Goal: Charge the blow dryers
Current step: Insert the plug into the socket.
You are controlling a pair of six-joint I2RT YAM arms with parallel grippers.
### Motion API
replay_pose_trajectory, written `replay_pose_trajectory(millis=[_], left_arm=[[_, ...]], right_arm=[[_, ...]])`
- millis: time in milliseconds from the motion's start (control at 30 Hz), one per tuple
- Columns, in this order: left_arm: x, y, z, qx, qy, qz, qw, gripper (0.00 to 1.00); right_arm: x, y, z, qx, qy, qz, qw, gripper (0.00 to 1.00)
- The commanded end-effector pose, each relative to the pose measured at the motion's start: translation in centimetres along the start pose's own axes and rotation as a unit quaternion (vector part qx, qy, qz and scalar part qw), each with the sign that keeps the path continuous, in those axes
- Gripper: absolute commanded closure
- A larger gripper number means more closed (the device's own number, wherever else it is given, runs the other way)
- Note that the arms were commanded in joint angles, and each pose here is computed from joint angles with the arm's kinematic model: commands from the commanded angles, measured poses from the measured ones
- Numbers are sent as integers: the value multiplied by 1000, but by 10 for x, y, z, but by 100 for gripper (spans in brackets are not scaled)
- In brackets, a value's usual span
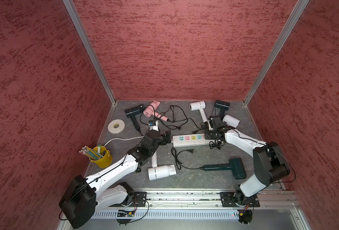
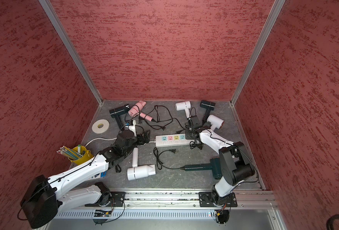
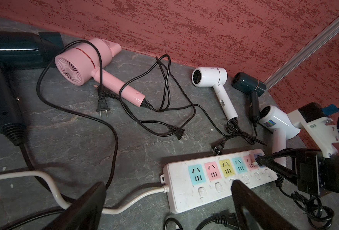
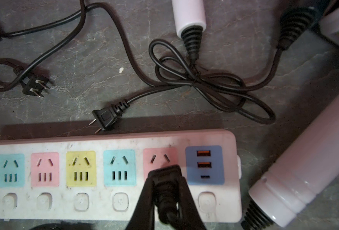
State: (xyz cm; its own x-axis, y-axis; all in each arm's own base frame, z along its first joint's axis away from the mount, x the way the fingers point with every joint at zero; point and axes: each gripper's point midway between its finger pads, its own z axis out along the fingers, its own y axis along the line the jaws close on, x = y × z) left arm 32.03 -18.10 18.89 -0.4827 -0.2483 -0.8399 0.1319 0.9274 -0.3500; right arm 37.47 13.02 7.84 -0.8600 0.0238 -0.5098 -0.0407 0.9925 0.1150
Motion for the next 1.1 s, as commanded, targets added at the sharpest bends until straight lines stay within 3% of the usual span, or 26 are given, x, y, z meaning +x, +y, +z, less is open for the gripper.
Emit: replay_pose_trajectory(millis=[0,1067], left_arm=[[-9,-4,1,6,-4,-5,1000,0],[-5,0,8,3,16,-20,1000,0]], right_arm=[[-5,-3,-8,22,-3,0,1000,100],[16,-4,19,57,51,-19,997,100]])
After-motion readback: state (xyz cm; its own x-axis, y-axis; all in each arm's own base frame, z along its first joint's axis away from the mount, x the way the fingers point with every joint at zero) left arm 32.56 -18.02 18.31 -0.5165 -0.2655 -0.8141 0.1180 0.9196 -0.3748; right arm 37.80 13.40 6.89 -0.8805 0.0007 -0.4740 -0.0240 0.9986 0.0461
